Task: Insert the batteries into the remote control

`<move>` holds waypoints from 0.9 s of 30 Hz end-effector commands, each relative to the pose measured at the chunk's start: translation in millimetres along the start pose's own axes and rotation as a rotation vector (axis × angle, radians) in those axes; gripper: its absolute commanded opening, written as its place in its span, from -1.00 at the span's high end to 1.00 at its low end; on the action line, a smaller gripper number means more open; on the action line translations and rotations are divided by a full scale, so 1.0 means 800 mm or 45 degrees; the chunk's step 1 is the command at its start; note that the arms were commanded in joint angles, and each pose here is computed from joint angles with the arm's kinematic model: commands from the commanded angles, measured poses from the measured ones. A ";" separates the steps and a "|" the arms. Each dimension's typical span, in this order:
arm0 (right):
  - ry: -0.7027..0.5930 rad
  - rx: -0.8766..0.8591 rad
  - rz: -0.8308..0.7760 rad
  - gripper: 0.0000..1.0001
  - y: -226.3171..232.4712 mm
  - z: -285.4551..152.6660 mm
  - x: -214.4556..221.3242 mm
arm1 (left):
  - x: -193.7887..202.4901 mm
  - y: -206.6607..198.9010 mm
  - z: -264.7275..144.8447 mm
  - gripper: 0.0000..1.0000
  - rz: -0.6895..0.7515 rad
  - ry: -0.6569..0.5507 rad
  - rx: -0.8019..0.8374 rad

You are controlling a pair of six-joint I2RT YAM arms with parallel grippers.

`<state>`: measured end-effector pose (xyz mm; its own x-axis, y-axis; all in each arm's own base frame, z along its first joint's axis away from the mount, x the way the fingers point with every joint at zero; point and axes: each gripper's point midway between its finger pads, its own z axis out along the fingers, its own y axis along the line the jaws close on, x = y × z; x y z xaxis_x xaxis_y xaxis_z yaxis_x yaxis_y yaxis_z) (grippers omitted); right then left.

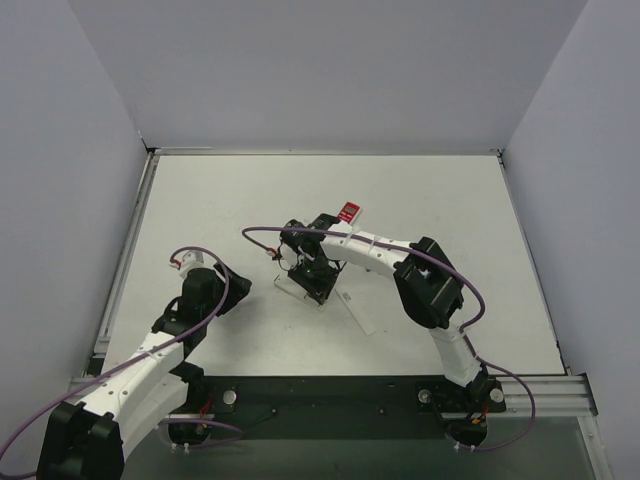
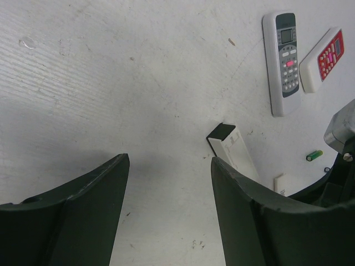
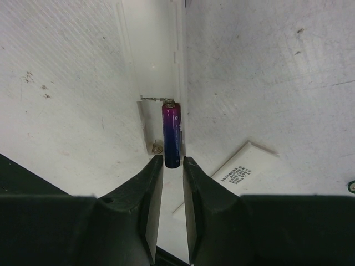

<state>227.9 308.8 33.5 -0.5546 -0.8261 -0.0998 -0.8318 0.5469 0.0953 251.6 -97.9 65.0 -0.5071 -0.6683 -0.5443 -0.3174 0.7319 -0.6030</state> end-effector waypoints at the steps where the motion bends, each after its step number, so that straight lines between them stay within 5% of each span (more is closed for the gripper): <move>1: 0.031 0.026 0.017 0.66 -0.003 -0.010 0.003 | -0.010 -0.019 0.000 -0.41 -0.010 -0.031 0.065; 7: 0.023 0.027 0.040 0.65 -0.002 -0.012 0.001 | -0.009 -0.019 -0.001 -0.41 -0.011 -0.029 0.072; 12: -0.011 0.023 0.041 0.43 0.001 -0.026 0.003 | -0.009 -0.026 -0.001 -0.41 0.005 -0.019 0.097; 18: -0.183 0.004 0.022 0.33 0.008 -0.063 -0.003 | -0.007 -0.039 0.002 -0.41 0.041 0.021 0.133; 27: -0.506 -0.078 0.138 0.71 0.004 -0.081 -0.004 | -0.003 -0.073 0.012 -0.42 0.112 0.072 0.208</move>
<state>223.3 298.9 95.4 -0.5693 -0.7378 -0.3627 -0.8129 0.5710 0.1144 252.8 -119.6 55.7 -0.6036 -0.6079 -0.5158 -0.2641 0.7629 -0.5901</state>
